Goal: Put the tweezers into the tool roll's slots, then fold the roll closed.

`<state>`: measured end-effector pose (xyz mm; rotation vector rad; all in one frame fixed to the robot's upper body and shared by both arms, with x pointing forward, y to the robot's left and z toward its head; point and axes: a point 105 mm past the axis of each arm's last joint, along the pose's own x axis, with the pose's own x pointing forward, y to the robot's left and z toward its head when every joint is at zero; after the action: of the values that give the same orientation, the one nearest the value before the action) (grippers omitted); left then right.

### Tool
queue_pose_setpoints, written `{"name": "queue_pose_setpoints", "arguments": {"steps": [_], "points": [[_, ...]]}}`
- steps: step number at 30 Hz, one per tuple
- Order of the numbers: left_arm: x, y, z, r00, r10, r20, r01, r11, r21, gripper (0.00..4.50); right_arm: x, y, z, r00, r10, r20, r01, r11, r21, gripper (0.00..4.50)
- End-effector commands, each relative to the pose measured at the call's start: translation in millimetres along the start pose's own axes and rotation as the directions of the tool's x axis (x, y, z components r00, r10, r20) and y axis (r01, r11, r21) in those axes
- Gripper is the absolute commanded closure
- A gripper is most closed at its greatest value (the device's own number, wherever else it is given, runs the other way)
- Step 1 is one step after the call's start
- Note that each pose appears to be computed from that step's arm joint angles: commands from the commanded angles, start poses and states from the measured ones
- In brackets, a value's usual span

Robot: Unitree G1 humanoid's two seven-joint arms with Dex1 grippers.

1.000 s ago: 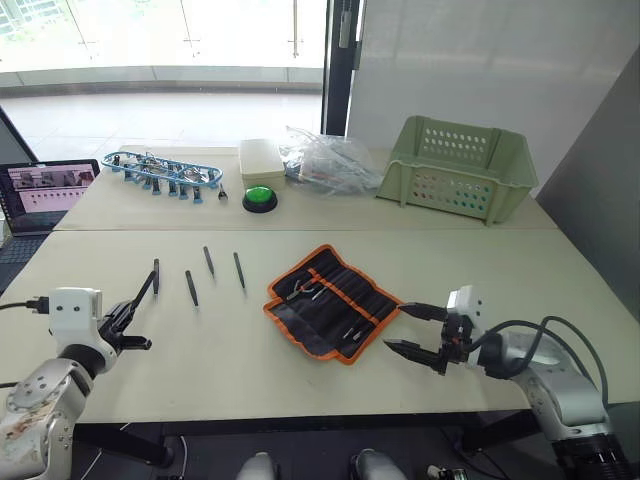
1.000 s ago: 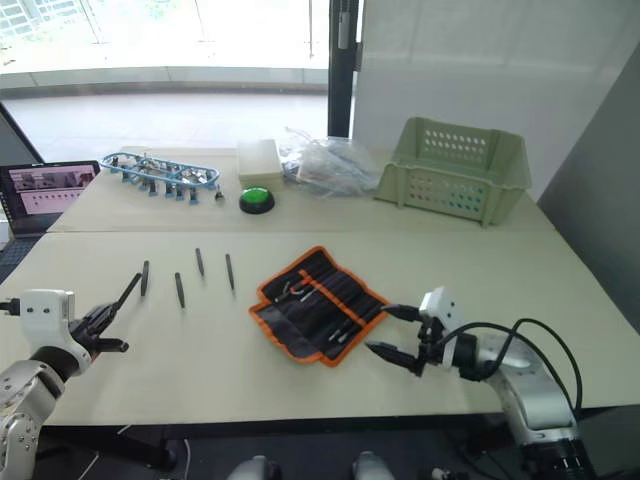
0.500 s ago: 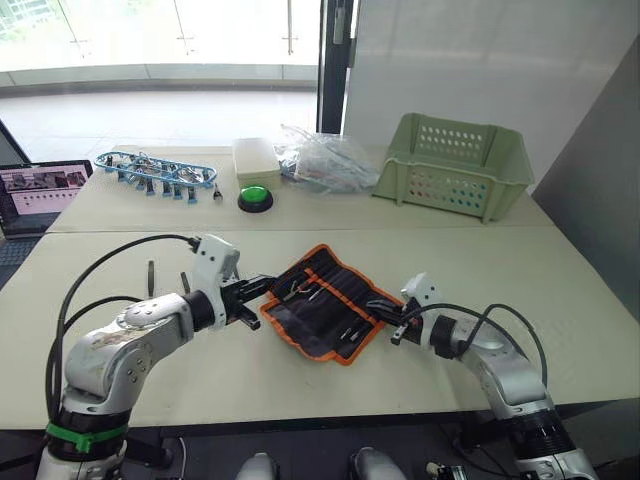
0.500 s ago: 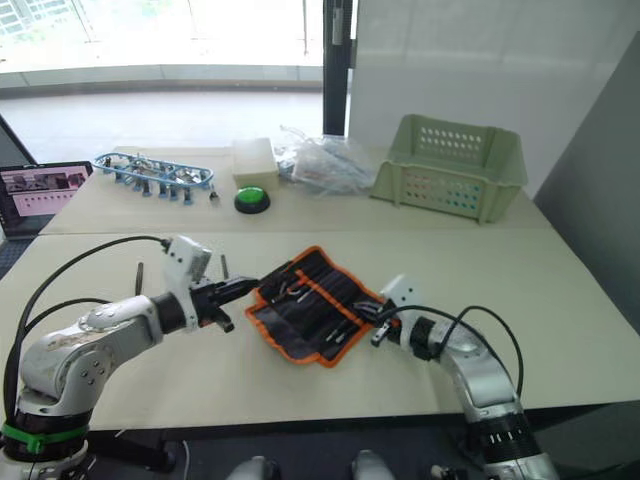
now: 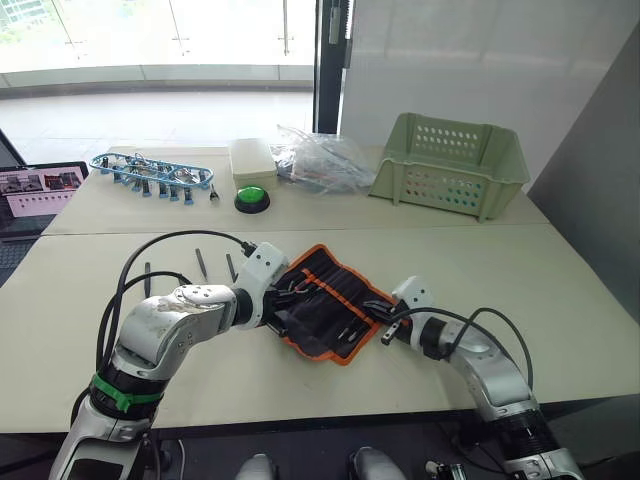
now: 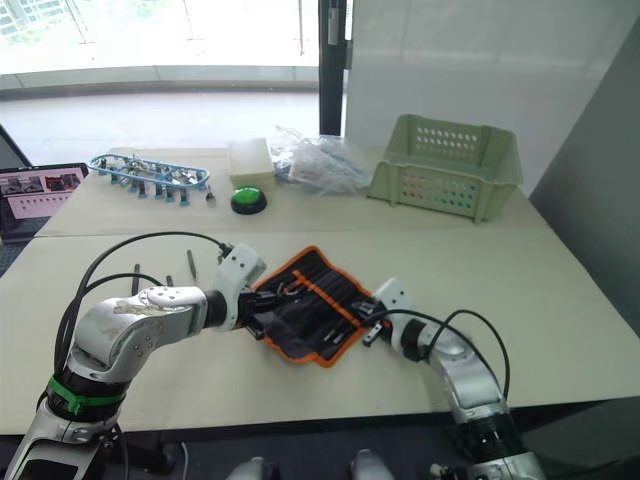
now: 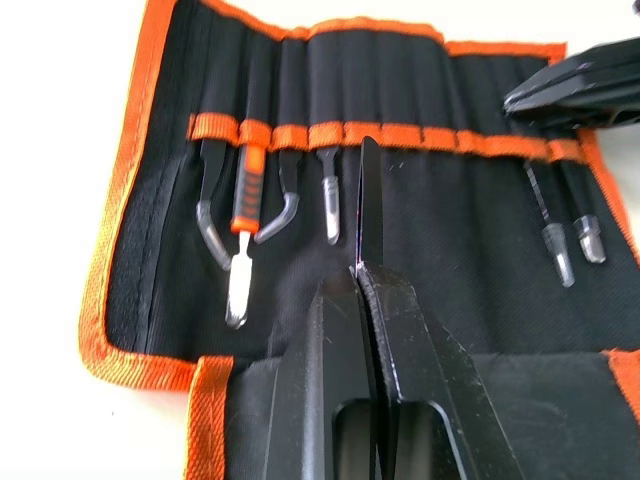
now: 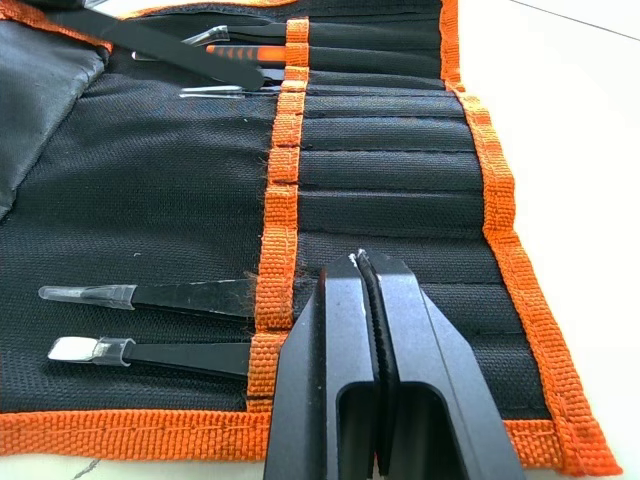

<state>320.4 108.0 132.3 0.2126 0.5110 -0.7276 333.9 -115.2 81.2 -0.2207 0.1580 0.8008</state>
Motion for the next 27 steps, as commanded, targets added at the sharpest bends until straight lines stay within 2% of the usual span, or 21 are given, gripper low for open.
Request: {"name": "queue_pose_setpoints", "arguments": {"steps": [1, 6, 13, 22, 27], "points": [[-2, -3, 9, 1.000, 0.000, 0.012, 0.000, 0.999, 0.043, 4.50, 1, 9, -13, 0.999, 0.008, -0.034, -0.007, 1.000, 0.030, 4.46], [5, -1, 0, 0.999, 0.020, -0.031, -0.017, 0.997, 0.070, 4.50, 2, 10, -10, 1.000, 0.002, -0.026, -0.001, 1.000, 0.027, 4.46], [17, 2, 0, 0.998, 0.049, -0.032, -0.045, 0.994, 0.096, 4.50, 1, 15, -8, 1.000, 0.006, -0.025, -0.005, 1.000, 0.028, 4.46], [30, 0, 9, 0.999, 0.033, -0.003, -0.033, 0.994, 0.108, 4.50, 2, 22, -11, 0.999, 0.003, -0.037, -0.002, 0.999, 0.037, 4.46], [22, 4, 14, 1.000, 0.013, 0.023, -0.016, 0.995, 0.094, 4.50, 2, 23, -11, 0.999, -0.005, -0.033, 0.006, 0.999, 0.043, 4.46]]}}
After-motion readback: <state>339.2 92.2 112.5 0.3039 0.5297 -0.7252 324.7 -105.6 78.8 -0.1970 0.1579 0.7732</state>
